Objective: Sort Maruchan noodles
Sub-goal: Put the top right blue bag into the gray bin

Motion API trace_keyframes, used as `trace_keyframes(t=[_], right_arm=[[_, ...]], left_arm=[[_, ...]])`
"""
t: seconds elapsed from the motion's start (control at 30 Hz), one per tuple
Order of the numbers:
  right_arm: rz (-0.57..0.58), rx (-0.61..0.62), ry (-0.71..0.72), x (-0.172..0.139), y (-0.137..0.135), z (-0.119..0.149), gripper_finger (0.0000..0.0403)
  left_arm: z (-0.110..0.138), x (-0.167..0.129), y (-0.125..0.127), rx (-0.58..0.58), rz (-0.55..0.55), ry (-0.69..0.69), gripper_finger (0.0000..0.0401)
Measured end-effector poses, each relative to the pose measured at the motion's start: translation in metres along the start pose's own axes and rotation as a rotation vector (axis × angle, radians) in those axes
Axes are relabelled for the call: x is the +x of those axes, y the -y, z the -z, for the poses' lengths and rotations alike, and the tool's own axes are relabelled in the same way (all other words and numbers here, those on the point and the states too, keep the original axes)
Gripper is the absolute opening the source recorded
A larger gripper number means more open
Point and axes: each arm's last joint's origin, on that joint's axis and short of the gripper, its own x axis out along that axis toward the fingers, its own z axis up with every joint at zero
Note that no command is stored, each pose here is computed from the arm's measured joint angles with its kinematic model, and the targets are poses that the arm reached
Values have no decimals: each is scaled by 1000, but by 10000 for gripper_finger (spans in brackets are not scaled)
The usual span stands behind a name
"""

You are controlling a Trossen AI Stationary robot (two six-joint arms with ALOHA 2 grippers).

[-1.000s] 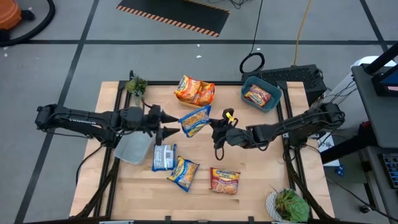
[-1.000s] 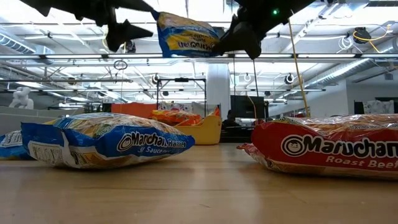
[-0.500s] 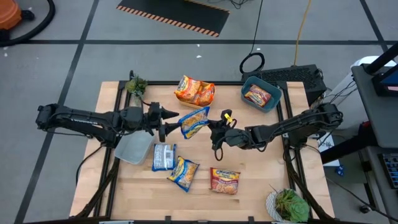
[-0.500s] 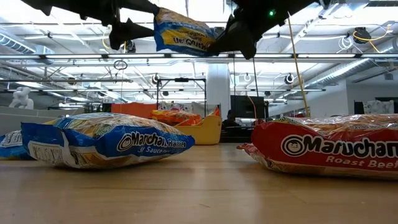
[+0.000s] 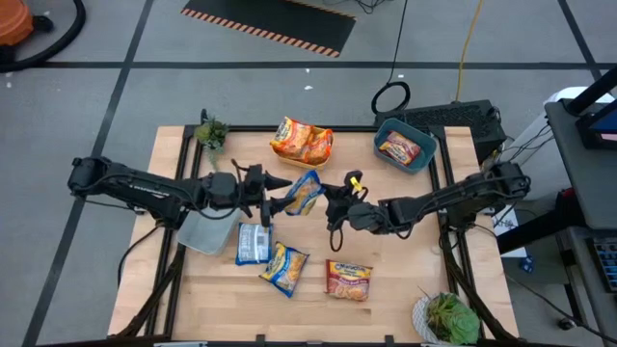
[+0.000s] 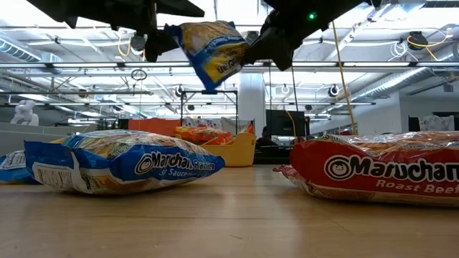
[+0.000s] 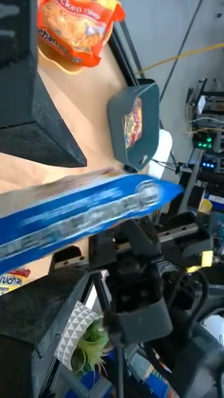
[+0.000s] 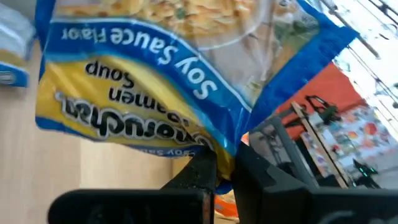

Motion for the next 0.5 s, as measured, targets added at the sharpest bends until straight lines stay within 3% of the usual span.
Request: trace_keyframes(t=[0.5], right_arm=[[33,48,47,0,4,-6,18]], left_arm=[[13,10,-3,-2,-28,-62,282]])
